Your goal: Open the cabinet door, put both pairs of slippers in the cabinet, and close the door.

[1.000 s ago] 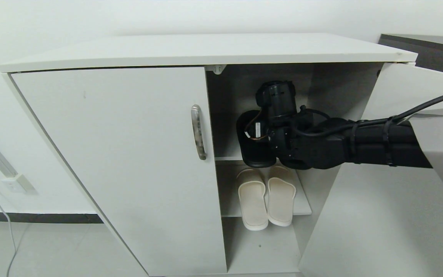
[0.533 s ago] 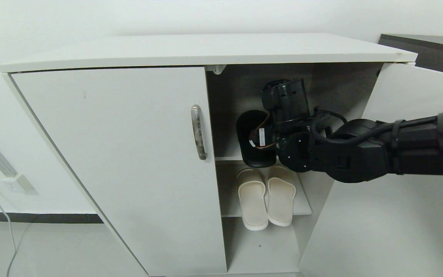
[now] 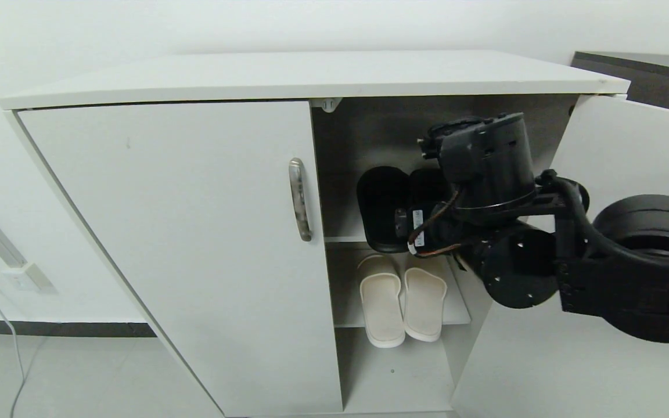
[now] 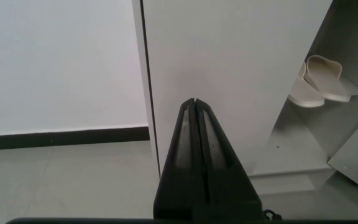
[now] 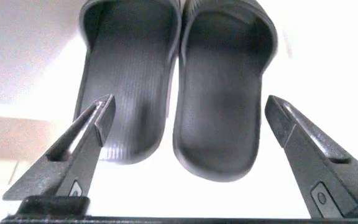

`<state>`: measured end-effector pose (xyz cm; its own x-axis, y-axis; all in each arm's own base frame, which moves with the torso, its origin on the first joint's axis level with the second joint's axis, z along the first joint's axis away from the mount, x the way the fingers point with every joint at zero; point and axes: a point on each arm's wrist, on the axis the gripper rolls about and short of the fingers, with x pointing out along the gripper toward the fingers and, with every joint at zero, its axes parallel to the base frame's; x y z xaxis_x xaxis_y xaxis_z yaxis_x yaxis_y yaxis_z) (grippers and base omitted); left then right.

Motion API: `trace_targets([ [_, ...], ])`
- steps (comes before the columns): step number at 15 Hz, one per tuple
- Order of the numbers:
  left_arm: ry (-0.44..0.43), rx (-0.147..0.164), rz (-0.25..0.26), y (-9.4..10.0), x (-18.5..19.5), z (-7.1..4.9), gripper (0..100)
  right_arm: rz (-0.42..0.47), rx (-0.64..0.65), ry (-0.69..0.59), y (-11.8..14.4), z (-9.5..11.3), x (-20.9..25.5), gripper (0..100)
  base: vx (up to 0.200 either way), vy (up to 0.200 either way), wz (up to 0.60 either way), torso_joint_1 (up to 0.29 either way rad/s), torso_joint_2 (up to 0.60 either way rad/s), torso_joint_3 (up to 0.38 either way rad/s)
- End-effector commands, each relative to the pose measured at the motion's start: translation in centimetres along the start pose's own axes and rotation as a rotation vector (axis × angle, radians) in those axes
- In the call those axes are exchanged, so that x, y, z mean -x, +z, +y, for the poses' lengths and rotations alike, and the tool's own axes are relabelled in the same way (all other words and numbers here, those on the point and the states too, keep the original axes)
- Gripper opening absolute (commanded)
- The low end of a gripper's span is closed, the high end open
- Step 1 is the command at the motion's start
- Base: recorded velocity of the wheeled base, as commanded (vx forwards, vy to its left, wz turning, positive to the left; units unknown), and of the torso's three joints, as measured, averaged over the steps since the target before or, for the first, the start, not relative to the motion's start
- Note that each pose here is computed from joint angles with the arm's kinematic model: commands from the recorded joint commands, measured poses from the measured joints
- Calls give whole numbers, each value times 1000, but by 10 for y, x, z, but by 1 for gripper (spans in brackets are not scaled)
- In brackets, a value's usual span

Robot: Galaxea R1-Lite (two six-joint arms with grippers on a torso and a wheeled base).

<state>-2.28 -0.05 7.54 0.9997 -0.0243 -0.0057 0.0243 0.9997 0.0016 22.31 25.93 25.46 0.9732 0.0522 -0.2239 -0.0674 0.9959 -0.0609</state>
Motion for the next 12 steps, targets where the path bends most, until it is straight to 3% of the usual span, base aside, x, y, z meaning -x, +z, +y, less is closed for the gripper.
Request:
trace_targets([
  [1,0,0,0,0,0,0,0,-28,-22,68,6,-14,33,100,0,0,0,0,0,0],
  [5,0,-1,0,0,0,0,0,-29,-29,216,-5,-26,58,100,0,0,0,0,0,0],
  [6,0,-1,0,0,0,0,0,-26,-26,223,-11,-27,58,0,0,0,0,0,0,0],
  [12,-2,-1,0,0,0,0,0,-31,-16,239,-21,-19,56,0,0,0,0,0,0,0],
])
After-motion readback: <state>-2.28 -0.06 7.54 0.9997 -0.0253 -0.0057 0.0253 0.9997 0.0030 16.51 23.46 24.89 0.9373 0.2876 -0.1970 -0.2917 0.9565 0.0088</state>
